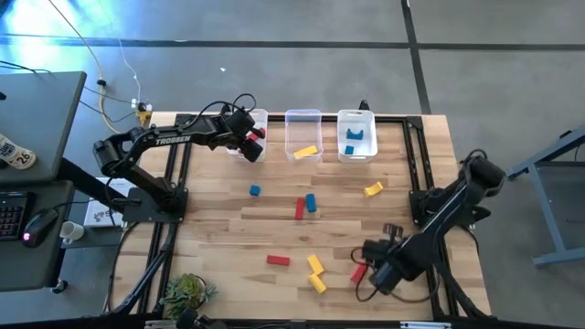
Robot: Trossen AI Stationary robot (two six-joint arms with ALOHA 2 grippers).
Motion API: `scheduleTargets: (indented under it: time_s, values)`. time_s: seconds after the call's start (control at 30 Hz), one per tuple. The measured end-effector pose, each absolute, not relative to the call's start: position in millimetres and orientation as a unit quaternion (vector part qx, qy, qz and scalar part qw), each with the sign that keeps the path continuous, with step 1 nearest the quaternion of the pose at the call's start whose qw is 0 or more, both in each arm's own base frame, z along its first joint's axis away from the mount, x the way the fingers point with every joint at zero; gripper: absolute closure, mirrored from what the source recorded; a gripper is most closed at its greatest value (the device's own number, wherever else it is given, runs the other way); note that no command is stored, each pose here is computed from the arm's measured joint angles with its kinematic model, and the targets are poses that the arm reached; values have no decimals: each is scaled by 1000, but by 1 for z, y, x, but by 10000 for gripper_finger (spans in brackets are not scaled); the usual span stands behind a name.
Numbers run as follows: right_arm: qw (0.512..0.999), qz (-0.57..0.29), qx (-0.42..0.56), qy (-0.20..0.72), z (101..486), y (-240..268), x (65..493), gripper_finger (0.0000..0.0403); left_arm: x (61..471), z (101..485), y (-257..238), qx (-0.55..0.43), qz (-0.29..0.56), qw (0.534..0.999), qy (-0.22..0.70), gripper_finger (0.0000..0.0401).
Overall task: Sort & place blocks by color
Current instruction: Put the yellow block into the transparent bin
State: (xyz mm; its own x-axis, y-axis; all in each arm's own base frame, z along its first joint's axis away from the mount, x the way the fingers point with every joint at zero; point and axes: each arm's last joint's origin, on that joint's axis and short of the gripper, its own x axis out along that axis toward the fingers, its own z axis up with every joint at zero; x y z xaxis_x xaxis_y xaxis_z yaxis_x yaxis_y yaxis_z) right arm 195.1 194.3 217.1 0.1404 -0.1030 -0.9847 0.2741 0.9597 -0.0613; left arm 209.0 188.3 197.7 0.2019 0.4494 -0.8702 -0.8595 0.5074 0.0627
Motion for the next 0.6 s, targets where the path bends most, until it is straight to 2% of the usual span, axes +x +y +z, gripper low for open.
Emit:
scheduleTargets:
  time_s: [0.23,0.6]
  values:
    - [827,-172,51,533,253,150,211,338,211,198,186,-222,438,744,453,214]
    - [856,-192,-9,479,268,78,255,338,216,213,189,-198,430,757,451,214]
